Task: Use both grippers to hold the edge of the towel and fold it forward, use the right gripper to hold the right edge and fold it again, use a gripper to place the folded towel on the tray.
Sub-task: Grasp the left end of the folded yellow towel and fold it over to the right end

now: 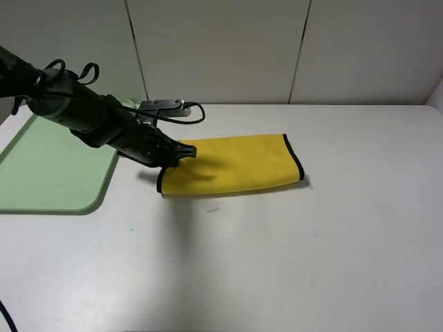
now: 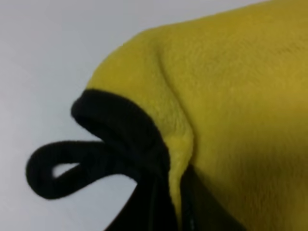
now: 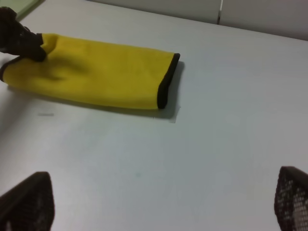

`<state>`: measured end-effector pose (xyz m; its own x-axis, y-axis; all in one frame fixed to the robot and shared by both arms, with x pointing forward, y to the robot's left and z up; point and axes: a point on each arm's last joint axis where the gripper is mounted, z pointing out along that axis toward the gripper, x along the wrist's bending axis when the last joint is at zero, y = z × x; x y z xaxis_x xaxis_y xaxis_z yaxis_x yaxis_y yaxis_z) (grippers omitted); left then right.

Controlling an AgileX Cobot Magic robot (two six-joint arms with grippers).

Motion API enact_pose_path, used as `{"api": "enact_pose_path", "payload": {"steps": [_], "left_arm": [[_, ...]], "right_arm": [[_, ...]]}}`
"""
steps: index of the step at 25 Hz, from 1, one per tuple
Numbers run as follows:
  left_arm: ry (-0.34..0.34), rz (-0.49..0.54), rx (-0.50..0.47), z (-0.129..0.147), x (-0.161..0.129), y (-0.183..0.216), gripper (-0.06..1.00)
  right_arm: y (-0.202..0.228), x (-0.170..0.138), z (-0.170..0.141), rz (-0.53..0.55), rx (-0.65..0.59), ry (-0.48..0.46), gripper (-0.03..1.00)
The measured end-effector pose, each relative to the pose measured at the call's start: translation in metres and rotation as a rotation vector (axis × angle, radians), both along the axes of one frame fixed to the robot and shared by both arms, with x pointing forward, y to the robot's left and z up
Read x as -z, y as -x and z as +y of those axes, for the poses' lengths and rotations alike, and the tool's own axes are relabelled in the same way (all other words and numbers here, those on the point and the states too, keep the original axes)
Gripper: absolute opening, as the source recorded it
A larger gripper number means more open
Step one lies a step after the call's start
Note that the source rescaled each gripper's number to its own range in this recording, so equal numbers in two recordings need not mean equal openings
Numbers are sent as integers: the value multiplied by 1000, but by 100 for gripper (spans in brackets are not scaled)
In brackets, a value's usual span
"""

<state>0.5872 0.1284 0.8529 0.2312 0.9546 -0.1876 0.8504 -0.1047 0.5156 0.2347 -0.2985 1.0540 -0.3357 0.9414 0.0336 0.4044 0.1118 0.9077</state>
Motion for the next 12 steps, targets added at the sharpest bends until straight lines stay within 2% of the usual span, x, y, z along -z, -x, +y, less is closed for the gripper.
{"api": "enact_pose_path", "payload": {"steps": [12], "left_arm": [[24,-90,44,2,-40,-1,2]], "right_arm": [[0,0,0,0,0,0,100]]}}
